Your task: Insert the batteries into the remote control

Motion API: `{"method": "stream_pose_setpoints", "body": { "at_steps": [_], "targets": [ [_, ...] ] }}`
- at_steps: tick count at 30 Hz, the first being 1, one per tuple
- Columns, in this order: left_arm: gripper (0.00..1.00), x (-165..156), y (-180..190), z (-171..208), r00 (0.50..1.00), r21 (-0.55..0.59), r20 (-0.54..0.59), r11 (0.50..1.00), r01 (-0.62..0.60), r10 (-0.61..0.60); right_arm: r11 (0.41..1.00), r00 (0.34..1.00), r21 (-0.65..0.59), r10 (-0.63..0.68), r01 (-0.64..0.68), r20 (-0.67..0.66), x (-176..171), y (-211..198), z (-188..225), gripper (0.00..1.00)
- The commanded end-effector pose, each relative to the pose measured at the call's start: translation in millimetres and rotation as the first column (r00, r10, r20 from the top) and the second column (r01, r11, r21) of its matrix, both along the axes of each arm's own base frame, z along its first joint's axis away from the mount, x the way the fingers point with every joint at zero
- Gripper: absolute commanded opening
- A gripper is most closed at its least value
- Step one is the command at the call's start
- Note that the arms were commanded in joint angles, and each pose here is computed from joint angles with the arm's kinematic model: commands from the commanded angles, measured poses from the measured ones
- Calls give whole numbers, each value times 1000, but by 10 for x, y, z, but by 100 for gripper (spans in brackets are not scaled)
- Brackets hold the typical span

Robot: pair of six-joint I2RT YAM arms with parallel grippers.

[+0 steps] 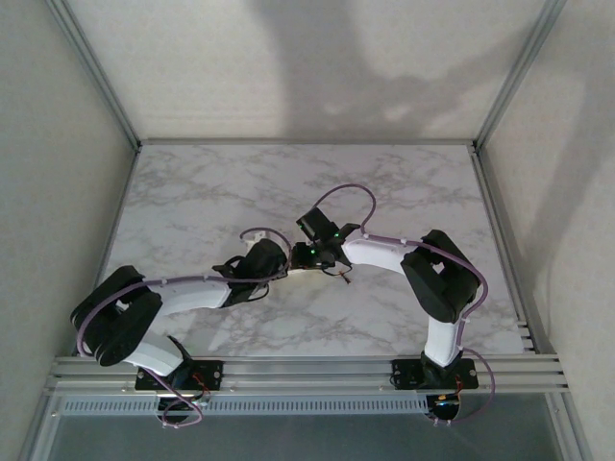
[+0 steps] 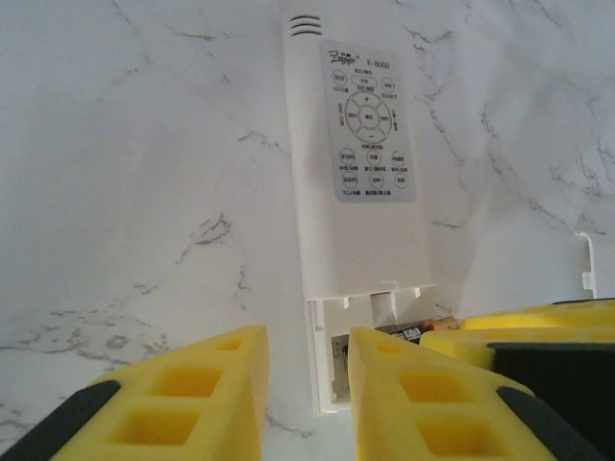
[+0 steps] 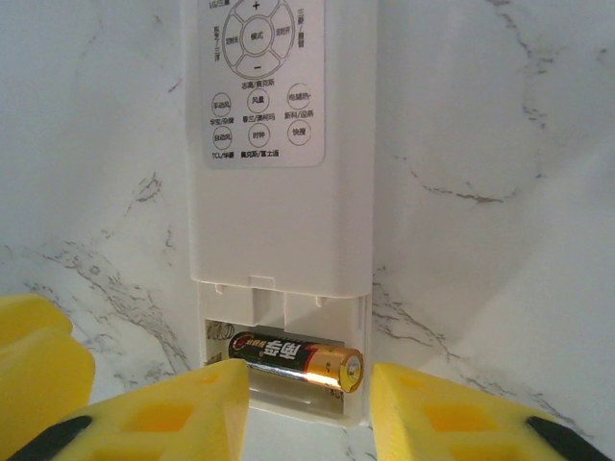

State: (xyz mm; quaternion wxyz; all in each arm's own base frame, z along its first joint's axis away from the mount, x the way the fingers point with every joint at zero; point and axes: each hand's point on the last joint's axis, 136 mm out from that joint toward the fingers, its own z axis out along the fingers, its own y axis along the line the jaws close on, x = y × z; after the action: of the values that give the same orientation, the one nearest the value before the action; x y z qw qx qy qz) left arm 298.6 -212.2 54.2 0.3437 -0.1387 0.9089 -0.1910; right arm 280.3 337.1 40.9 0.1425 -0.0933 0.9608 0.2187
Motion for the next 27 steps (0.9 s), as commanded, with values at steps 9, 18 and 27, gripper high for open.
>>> {"method": "stream_pose_setpoints", "body": {
  "at_steps": [9, 18, 27],
  "targets": [
    [28, -18, 123, -1, 999, -6, 21, 999, -39, 40, 968, 965, 17, -247, 250, -92, 98, -156, -129, 33],
    [28, -28, 224, 60, 995, -18, 64, 997, -75, 76, 895, 889, 69, -424, 440, -173, 106, -246, -124, 31],
    [29, -17, 333, 176, 989, -38, 117, 996, -85, 88, 851, 839, 66, -496, 521, -221, 140, -176, -56, 29]
  ]
}}
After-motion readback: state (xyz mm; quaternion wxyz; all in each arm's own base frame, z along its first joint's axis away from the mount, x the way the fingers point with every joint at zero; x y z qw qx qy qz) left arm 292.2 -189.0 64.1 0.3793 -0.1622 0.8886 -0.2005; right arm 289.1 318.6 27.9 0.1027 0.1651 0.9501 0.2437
